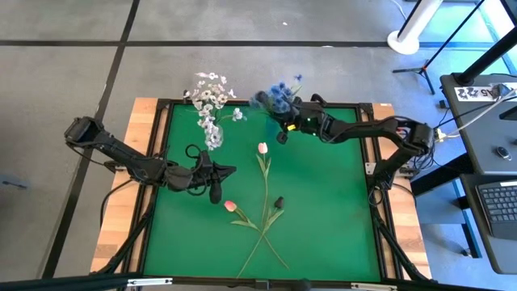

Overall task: Sort flowers into vase by color
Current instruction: Put the left black flower into the blue vase, then put the black flower into the blue vase

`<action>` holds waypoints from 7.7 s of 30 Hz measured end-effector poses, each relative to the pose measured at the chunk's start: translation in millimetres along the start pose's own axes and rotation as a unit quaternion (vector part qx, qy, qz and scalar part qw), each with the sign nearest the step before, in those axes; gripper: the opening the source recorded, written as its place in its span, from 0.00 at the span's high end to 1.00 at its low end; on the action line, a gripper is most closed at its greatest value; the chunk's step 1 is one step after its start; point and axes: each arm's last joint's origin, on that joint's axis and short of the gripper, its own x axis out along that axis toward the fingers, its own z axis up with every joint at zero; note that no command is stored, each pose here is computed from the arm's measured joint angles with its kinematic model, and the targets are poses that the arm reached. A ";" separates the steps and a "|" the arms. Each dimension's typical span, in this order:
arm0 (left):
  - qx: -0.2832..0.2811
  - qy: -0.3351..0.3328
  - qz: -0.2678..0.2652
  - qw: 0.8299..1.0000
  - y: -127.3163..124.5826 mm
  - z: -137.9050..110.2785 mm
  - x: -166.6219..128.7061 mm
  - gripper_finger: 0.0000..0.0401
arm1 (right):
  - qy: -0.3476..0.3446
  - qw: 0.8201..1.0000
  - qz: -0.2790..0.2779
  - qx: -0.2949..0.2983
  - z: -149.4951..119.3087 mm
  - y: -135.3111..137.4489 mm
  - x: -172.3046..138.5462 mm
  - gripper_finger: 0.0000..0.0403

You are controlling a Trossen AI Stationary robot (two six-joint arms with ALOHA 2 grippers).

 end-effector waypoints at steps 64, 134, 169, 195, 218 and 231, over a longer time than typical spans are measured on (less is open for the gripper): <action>-0.035 0.037 -0.076 0.996 -21.7 -12.1 -20.7 1.00 | 0.064 0.972 0.221 0.048 63.2 72.3 -168.0 0.49; 0.017 0.406 0.063 0.911 -195.9 -116.7 80.7 0.61 | 0.076 0.974 0.153 0.147 45.5 185.6 -181.9 0.49; 0.091 0.407 0.143 0.898 -215.0 -110.6 69.3 1.00 | 0.074 0.974 0.157 0.143 46.5 184.6 -183.0 0.49; 0.129 0.202 0.007 0.971 -214.0 3.3 -32.9 1.00 | -0.129 0.982 0.131 0.033 156.2 144.4 -293.0 0.49; 0.010 -0.035 -0.227 0.973 -101.4 46.7 68.3 1.00 | -0.177 0.958 0.183 0.130 59.5 174.6 -180.5 0.49; 0.044 -0.003 -0.186 0.981 -68.4 52.3 95.0 1.00 | -0.205 0.926 0.257 0.187 65.1 140.0 -138.6 0.49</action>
